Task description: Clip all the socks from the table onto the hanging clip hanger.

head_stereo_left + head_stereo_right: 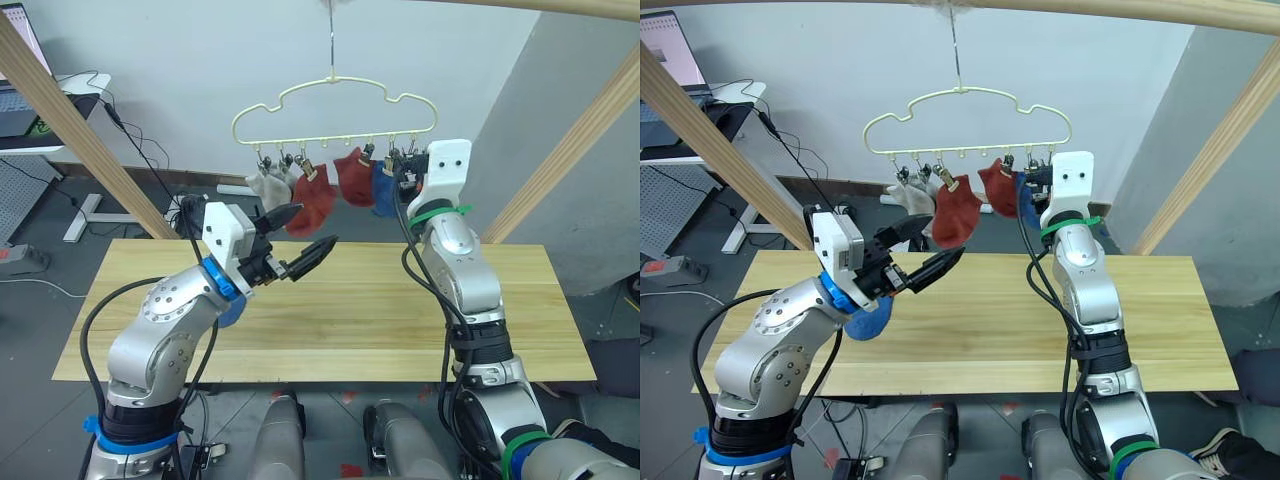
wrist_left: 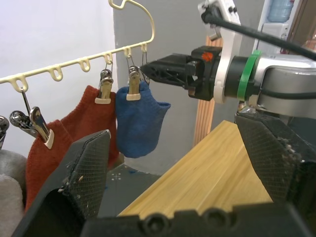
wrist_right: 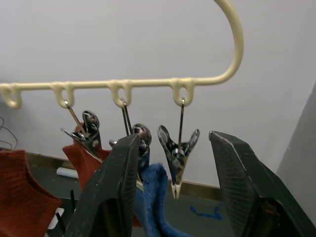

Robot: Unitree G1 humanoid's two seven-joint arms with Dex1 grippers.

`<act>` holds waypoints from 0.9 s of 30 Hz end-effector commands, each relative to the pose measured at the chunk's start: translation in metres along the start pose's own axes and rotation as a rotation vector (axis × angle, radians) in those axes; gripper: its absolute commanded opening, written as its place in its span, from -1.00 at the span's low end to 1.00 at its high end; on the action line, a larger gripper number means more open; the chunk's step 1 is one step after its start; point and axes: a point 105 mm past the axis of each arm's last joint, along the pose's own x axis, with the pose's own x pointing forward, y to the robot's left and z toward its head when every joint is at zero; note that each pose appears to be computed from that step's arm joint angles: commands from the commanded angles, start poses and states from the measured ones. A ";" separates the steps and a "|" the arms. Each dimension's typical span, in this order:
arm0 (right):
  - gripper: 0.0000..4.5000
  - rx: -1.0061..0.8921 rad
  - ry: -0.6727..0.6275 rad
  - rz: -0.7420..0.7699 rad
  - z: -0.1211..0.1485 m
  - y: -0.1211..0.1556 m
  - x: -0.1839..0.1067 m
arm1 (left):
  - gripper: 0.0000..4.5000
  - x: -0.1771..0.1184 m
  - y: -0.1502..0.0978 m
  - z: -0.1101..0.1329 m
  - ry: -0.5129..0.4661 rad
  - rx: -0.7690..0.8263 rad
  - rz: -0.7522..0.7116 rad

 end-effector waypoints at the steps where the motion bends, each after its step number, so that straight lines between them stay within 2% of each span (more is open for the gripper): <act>1: 0.04 0.001 -0.028 -0.012 0.008 -0.004 -0.002 | 1.00 0.000 -0.007 0.012 -0.038 0.045 -0.027; 27: 0.04 0.007 -0.023 -0.071 0.006 -0.005 0.019 | 1.00 0.000 -0.009 0.011 -0.027 0.048 -0.029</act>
